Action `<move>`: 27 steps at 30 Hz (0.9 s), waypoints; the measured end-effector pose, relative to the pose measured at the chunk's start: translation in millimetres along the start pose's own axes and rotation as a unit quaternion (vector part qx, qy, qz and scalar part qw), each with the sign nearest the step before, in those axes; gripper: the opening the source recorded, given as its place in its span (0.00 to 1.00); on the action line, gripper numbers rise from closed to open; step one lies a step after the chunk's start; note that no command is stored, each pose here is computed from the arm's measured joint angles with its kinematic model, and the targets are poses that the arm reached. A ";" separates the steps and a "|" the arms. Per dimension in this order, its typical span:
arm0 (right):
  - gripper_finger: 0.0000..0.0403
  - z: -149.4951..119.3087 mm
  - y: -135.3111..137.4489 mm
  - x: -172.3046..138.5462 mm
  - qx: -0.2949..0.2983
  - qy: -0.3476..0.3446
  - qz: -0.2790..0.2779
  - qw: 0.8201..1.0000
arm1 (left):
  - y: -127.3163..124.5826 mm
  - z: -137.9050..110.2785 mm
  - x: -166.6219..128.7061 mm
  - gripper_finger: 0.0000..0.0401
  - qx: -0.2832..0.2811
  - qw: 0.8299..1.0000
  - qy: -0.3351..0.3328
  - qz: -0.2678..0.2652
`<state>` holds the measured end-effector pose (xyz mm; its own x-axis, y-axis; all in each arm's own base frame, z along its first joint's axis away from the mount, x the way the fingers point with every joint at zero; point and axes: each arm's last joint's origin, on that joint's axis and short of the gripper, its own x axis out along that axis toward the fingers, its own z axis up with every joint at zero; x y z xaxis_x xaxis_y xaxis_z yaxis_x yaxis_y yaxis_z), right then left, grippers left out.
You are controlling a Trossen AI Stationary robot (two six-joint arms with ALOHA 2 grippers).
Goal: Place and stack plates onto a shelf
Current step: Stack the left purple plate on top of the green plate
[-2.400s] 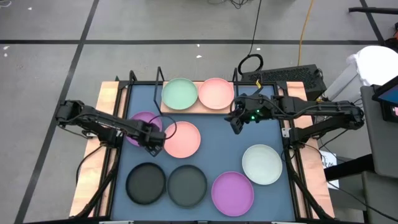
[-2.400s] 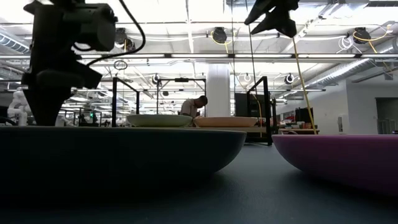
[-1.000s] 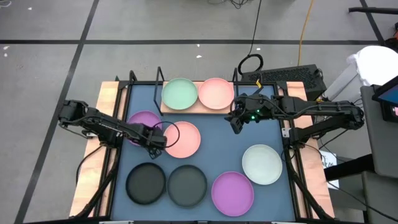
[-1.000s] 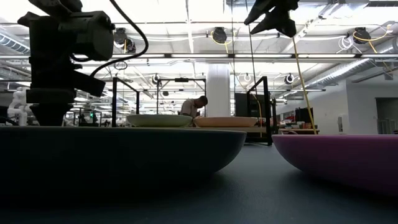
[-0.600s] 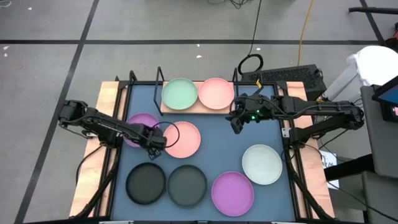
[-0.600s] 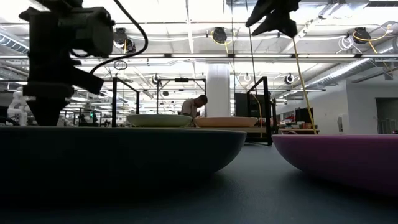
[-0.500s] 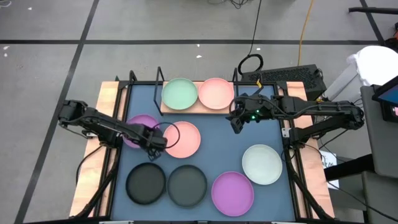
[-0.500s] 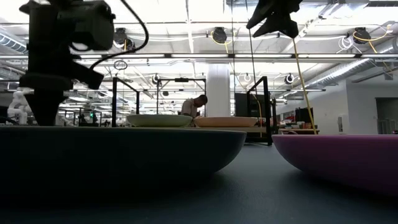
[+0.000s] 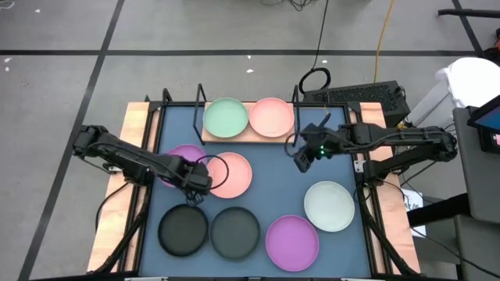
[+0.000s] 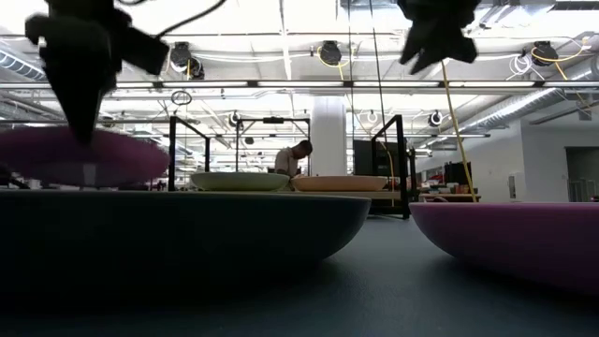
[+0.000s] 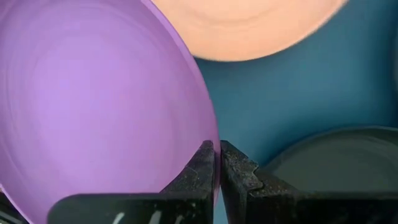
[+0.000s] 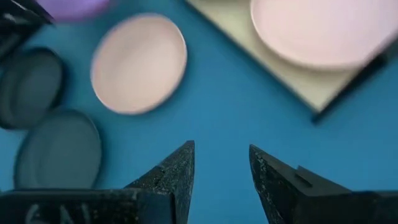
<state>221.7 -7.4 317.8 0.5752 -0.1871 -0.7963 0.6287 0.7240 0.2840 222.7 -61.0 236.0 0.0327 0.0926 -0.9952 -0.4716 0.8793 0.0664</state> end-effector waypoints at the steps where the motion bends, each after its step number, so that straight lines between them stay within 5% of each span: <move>1: 0.34 -3.3 0.2 -0.4 0.003 0.010 -0.005 1.000 | -1.5 0.5 -5.1 0.02 0.004 1.000 -0.003 -0.003; 14: 0.34 -33.7 14.6 -8.3 0.037 0.071 -0.014 0.997 | -10.4 17.6 -68.4 0.02 0.030 0.994 -0.076 -0.070; 27: 0.34 -65.1 -0.4 -16.5 0.037 0.172 -0.125 0.976 | -4.1 34.3 -108.2 0.02 0.080 0.979 -0.135 -0.128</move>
<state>177.9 38.6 296.1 0.1977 -0.1079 -0.9743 0.7698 0.6324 0.0861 251.4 -58.6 345.9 0.3728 -0.0386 -0.9271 -0.2748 0.9497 -0.1501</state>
